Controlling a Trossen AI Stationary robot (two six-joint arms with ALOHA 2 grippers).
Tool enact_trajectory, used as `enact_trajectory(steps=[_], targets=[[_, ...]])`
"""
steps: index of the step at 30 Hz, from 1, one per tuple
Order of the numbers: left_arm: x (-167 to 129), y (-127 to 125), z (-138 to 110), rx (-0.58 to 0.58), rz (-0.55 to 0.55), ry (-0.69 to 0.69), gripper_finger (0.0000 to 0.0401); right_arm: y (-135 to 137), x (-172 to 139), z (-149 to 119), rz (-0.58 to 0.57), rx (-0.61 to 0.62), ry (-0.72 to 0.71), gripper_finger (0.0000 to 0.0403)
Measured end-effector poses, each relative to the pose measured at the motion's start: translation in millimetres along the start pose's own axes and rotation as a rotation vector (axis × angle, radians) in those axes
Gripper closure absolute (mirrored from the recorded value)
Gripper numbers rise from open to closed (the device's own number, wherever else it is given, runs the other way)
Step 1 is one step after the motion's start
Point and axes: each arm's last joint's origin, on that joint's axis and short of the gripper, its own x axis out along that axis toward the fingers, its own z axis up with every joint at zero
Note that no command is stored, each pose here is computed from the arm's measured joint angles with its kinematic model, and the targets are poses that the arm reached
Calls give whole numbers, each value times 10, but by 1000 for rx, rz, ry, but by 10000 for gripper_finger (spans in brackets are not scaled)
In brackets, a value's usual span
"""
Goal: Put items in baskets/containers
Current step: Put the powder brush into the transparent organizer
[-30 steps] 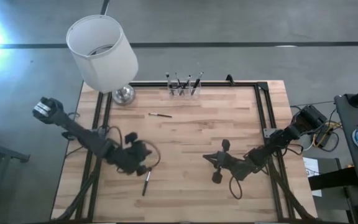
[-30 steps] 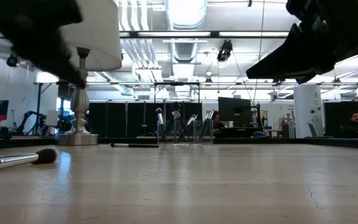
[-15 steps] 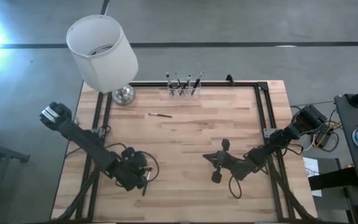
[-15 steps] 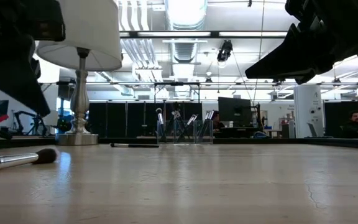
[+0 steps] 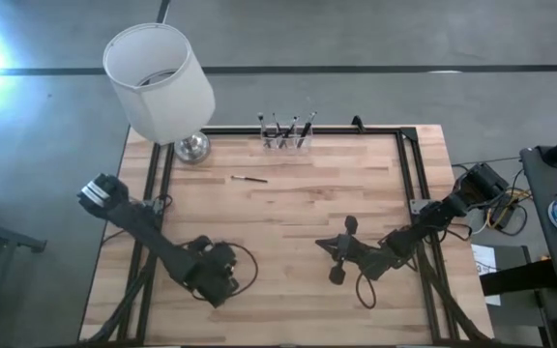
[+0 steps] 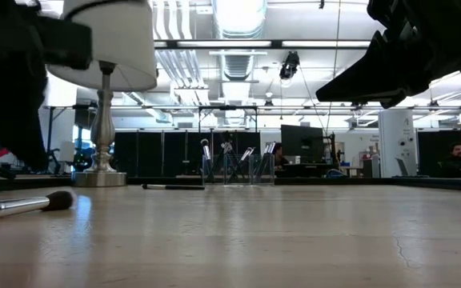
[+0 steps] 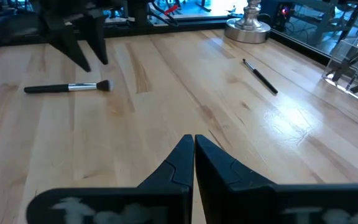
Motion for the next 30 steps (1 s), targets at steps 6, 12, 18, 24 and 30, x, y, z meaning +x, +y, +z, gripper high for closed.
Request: enact_trajectory(steps=[6,12,18,24,30], targets=[[149,-6,20,-64,34,69,250,0,0,0,1,1,0,394],[175,-26,69,-78,9,59,250,0,0,-1,2,6,1,394],[296,8,8,-88,-3,60,250,0,0,-1,2,6,1,394],[360,60,-35,-64,-27,50,250,0,0,-2,1,5,2,394],[394,106,-68,-23,-21,37,294,0,0,-2,1,5,2,394]])
